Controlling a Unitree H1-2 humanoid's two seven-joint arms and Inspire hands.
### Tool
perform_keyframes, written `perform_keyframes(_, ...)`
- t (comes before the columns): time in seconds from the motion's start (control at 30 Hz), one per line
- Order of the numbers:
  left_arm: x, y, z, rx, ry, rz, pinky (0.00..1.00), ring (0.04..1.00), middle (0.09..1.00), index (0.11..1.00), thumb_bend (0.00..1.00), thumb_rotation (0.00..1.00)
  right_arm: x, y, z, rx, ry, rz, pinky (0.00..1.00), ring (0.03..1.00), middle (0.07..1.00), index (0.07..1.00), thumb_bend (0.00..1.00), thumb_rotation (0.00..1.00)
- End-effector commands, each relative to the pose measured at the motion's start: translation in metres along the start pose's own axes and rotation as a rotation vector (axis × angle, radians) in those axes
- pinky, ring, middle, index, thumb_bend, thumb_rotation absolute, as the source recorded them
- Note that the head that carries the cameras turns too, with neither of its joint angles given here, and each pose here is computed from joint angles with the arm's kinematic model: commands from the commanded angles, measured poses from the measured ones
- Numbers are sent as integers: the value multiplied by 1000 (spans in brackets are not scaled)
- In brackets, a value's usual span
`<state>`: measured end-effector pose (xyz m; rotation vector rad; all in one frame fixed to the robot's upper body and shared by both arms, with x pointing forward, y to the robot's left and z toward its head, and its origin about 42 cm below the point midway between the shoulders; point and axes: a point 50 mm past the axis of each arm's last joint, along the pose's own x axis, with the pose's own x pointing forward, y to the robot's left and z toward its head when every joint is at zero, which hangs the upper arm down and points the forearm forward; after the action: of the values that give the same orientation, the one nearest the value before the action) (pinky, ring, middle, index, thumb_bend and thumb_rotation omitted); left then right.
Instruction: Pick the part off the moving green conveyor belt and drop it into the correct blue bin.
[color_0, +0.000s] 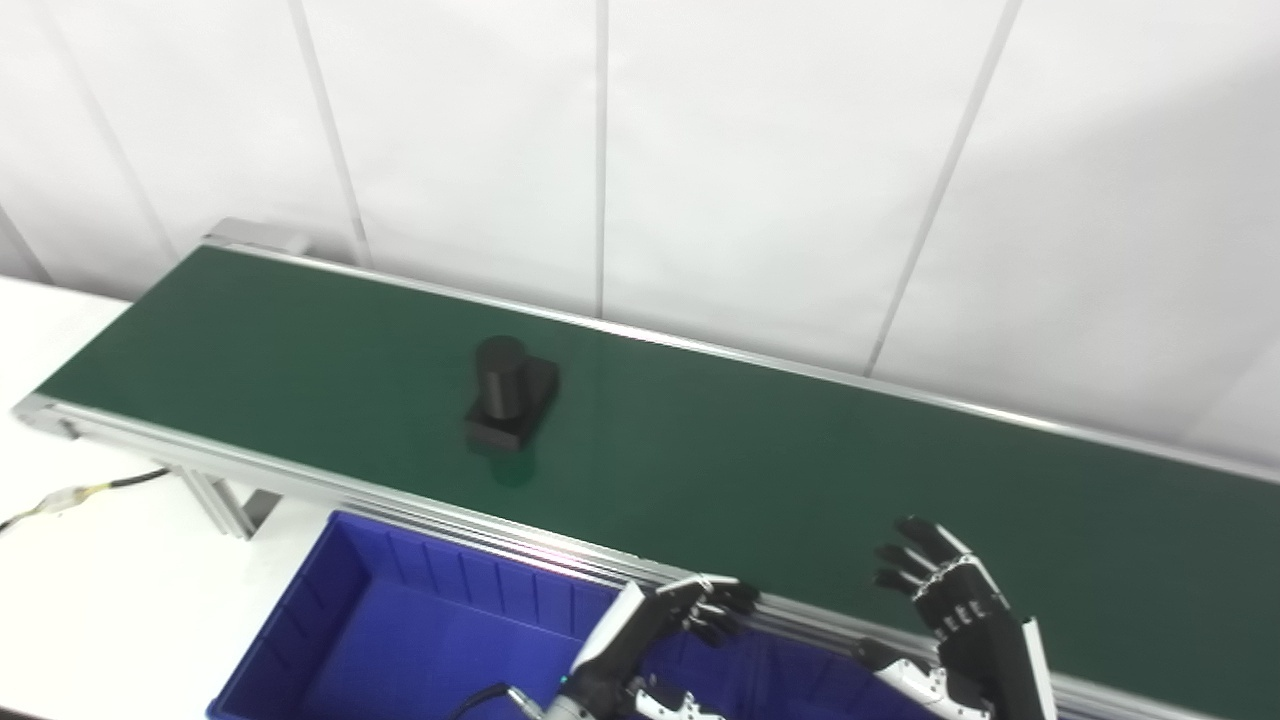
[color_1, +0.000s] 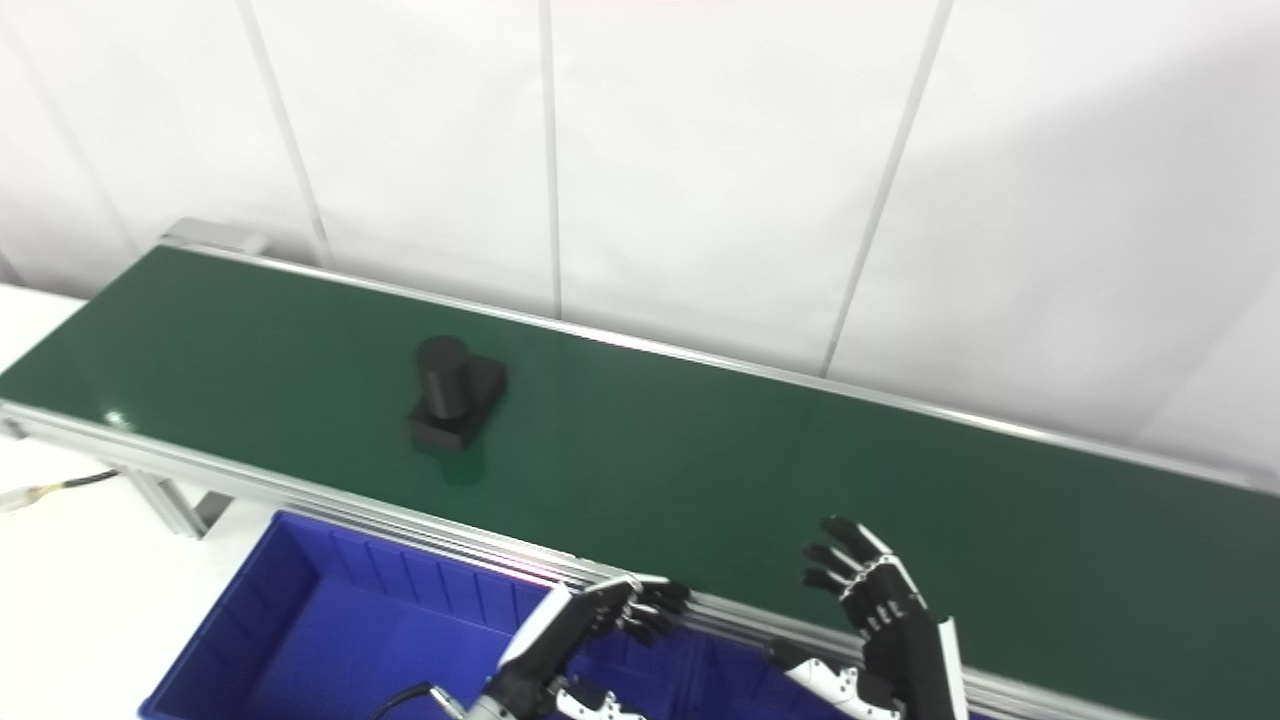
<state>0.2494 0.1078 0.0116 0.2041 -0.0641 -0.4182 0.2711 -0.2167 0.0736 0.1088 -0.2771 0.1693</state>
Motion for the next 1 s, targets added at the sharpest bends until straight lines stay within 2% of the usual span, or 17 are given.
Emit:
perform_keyframes(0.0, 17, 0, 14, 2, -85, 19, 608, 664, 745, 742, 848, 0, 12, 2, 7, 5, -58, 18, 665, 739, 828, 772, 809, 159)
perform_keyframes(0.23, 18, -3, 15, 18, -90, 26, 588, 654, 732, 737, 856, 0, 36, 3, 10, -43, -75, 20, 643, 725, 803, 763, 826, 156)
perform_keyframes(0.43, 18, -4, 14, 13, -86, 26, 594, 651, 731, 737, 857, 0, 69, 5, 15, -68, -105, 22, 629, 710, 791, 772, 844, 159)
perform_keyframes(0.77, 17, -5, 13, 13, -82, 26, 598, 654, 735, 738, 858, 0, 124, 25, 17, -105, -114, 50, 609, 706, 784, 769, 845, 123)
perform_keyframes(0.97, 17, -7, 14, 4, -83, 25, 596, 655, 734, 736, 858, 0, 144, 31, 16, -100, -106, 57, 627, 719, 809, 777, 858, 180)
